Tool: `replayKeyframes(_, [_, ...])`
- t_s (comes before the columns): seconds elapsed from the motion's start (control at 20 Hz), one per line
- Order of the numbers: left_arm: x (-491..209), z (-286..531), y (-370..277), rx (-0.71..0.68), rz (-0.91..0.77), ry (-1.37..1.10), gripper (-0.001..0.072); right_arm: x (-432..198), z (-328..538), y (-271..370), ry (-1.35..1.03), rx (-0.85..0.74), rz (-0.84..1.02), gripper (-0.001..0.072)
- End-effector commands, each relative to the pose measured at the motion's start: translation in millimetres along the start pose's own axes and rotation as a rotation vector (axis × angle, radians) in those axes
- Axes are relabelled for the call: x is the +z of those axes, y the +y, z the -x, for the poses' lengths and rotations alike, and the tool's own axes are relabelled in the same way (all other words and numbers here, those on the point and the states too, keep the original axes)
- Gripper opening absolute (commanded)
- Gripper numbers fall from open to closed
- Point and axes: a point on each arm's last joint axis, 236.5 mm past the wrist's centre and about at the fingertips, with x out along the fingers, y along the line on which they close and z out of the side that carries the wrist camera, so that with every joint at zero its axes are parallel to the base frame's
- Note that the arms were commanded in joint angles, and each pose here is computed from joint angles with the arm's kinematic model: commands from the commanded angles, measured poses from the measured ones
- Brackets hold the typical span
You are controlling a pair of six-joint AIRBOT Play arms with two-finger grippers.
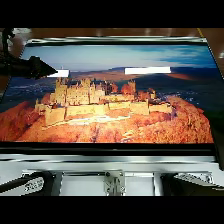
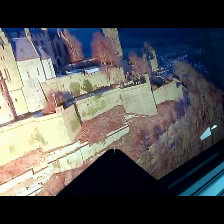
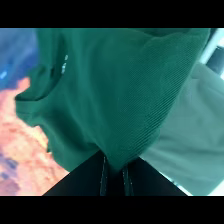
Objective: Fold the shirts.
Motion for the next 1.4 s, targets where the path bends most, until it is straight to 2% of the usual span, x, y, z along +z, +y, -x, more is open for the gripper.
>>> replayKeyframes(0.0, [-1,0,-1,-0.003,0.041,0.005,0.0033,-14,-18,-43,0.069,-0.087,-0.076,0.0065])
replayKeyframes(0.15, [-2,-1,-3,-0.007,0.038,0.007,0.0033,-52,-40,-79,0.158,-0.122,-0.222,0.0066])
replayKeyframes(0.2, [-1,-3,-5,-0.008,0.034,0.003,0.0033,-75,-51,-87,0.212,-0.108,-0.280,0.0090])
replayKeyframes(0.25, [0,-4,-7,-0.010,0.029,-0.002,0.0033,-95,-62,-86,0.260,-0.071,-0.326,0.0231])
replayKeyframes(0.3, [3,-6,-9,-0.011,0.026,-0.013,0.0033,-114,-72,-81,0.302,-0.014,-0.336,0.0506])
replayKeyframes(0.35, [5,-8,-11,-0.012,0.020,-0.024,0.0033,-128,-76,-74,0.341,0.042,-0.312,0.0669])
replayKeyframes(0.45, [8,-12,-15,-0.015,0.013,-0.038,0.0033,-130,-70,-74,0.349,0.048,-0.315,0.0674])
replayKeyframes(0.55, [10,-14,-17,-0.017,0.009,-0.046,0.0033,-84,-48,-67,0.177,0.050,-0.312,0.0660])
replayKeyframes(0.6, [13,-17,-19,-0.015,0.000,-0.058,0.0032,-45,-29,-51,0.027,0.081,-0.255,0.0545])
replayKeyframes(0.65, [13,-22,-20,0.006,-0.024,-0.059,0.0032,-14,-10,-29,-0.104,0.115,-0.164,0.0503])
replayKeyframes(0.7, [8,-31,-20,0.044,-0.068,-0.043,0.0031,11,11,4,-0.225,0.155,-0.052,0.0503])
replayKeyframes(0.85, [-30,-61,-1,0.293,-0.115,0.089,0.0031,15,41,127,-0.347,0.276,0.279,0.0503])
replayKeyframes(0.95, [-64,-65,25,0.527,-0.074,0.204,0.0033,-30,29,197,-0.240,0.322,0.457,0.0503])
replayKeyframes(1.0, [-85,-64,31,0.595,-0.105,0.299,0.0086,-61,15,215,-0.137,0.296,0.532,0.0510])
replayKeyframes(1.05, [-103,-65,34,0.637,-0.127,0.379,0.0385,-92,0,223,-0.024,0.239,0.588,0.0619])
replayKeyframes(1.1, [-116,-65,37,0.670,-0.144,0.440,0.0680,-120,-13,228,0.076,0.186,0.631,0.0699])
replayKeyframes(1.25, [-123,-67,40,0.699,-0.166,0.475,0.0686,-171,-28,243,0.226,0.116,0.786,0.0698])
replayKeyframes(1.35, [-120,-70,40,0.694,-0.170,0.461,0.0686,-193,-27,267,0.238,0.158,0.853,0.0698])
